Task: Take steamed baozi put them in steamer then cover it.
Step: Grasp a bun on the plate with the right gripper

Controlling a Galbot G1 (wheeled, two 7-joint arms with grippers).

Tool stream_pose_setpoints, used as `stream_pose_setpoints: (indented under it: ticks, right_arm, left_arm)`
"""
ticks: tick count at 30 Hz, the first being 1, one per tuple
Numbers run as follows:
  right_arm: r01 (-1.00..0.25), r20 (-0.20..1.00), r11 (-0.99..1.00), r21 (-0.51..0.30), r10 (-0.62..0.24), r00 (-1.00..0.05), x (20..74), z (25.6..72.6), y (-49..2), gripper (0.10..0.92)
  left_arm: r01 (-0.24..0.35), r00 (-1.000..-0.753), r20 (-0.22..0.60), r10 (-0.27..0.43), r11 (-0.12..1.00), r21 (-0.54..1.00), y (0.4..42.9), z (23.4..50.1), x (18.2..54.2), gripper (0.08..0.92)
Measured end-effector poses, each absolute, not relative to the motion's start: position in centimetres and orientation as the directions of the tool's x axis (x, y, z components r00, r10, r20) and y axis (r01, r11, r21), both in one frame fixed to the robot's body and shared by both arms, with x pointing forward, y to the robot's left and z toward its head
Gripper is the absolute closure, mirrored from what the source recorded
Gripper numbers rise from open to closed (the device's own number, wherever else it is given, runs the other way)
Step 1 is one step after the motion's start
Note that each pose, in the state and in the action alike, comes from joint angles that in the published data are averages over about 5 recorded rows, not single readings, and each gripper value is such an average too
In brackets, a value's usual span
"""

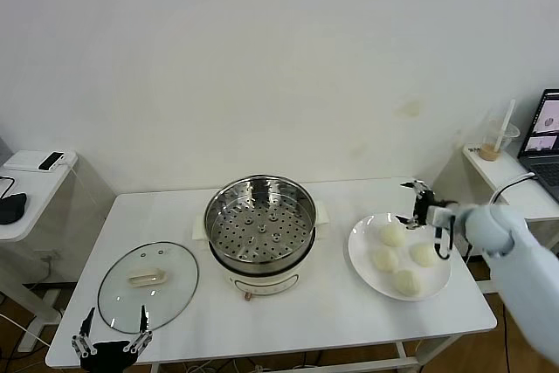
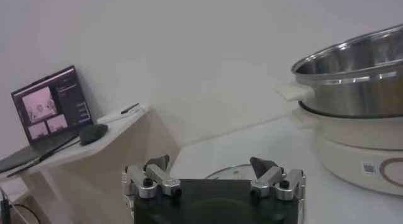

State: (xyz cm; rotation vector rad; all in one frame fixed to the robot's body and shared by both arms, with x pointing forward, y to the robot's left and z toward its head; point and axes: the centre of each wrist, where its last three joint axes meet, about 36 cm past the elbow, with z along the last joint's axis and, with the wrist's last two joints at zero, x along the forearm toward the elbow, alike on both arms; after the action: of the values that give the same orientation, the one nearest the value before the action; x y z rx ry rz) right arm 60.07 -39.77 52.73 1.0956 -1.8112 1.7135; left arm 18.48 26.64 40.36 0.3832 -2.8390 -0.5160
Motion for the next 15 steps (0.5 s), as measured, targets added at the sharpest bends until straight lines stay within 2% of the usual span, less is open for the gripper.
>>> stream_pose_setpoints:
  ticks: [7, 15]
  right_arm:
    - [-0.859, 0.866, -0.149, -0.491, -0.189, -0.462, 63.3, 52.8, -39.3, 0.200]
    - [-0.905, 0.917, -0.158, -0.395, -0.131, -0.377, 65.5, 50.8, -39.0, 0.200]
  left_arm:
    - [-0.221, -0.937, 0.172, -0.302, 0.899, 0.378, 27.0, 40.4, 18.6, 0.177]
    - [-0.225, -0.936, 0.167, -0.309, 0.894, 0.388, 27.5, 40.7, 18.6, 0.177]
